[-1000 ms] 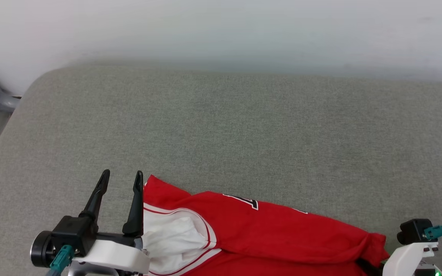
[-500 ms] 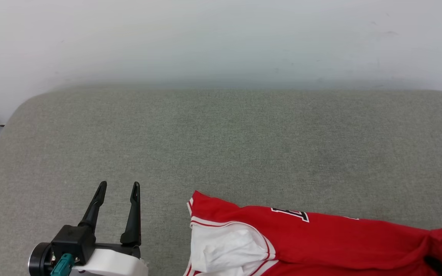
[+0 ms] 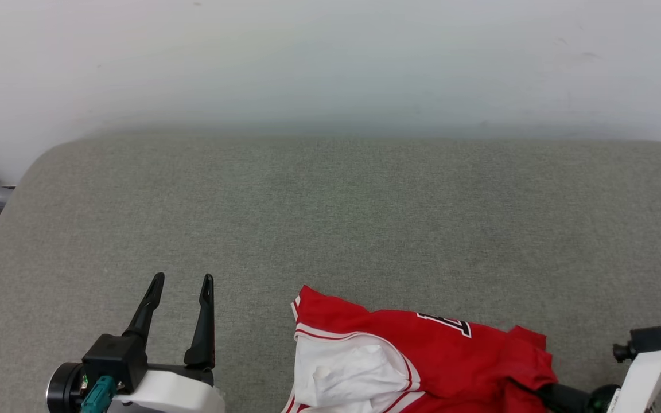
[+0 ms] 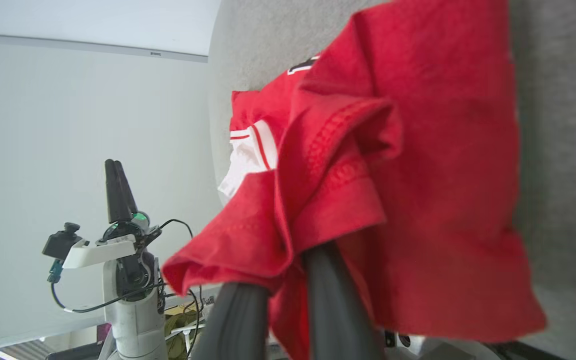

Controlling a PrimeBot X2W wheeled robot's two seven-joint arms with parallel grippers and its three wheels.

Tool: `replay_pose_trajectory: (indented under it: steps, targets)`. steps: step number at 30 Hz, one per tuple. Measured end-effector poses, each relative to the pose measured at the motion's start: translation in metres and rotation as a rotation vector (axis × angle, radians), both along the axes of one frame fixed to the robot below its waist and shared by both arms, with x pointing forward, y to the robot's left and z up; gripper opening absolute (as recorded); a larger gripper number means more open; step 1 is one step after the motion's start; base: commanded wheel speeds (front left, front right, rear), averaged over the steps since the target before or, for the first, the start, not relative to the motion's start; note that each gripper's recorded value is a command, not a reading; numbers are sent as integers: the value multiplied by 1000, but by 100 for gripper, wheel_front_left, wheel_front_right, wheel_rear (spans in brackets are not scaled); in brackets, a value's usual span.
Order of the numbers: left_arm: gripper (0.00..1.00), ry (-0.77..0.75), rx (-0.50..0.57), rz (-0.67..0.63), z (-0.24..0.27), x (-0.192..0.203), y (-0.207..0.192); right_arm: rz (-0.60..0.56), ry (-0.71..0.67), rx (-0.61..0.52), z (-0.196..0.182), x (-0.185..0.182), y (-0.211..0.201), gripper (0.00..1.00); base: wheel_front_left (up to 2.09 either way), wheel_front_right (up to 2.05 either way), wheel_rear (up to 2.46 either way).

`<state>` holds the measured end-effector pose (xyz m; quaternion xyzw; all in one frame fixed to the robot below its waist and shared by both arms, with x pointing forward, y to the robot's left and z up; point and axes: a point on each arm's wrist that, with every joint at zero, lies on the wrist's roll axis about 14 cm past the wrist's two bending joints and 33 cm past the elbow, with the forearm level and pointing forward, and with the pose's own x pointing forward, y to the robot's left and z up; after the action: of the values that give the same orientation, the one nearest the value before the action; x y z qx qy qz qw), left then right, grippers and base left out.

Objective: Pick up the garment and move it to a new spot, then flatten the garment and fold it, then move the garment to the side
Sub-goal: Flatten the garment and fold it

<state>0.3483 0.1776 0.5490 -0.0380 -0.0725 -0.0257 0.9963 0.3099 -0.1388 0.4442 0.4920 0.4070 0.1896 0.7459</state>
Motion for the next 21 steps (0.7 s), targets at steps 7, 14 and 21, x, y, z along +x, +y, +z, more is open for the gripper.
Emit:
replay_pose_trajectory:
  steps: [7, 14, 21]
  targets:
    - [100, -6, -11, 6, 3, 4, 2, 166, -5, 214, 14, 4, 74, 0, 0, 0, 0]
    - [100, 6, -18, 24, -1, 13, 8, 323, -15, 279, 22, 5, 147, 0, 0, 0, 0]
    - [100, 35, -22, 49, -13, 21, 15, 320, -30, 264, 14, 22, 177, 0, 0, 0, 0]
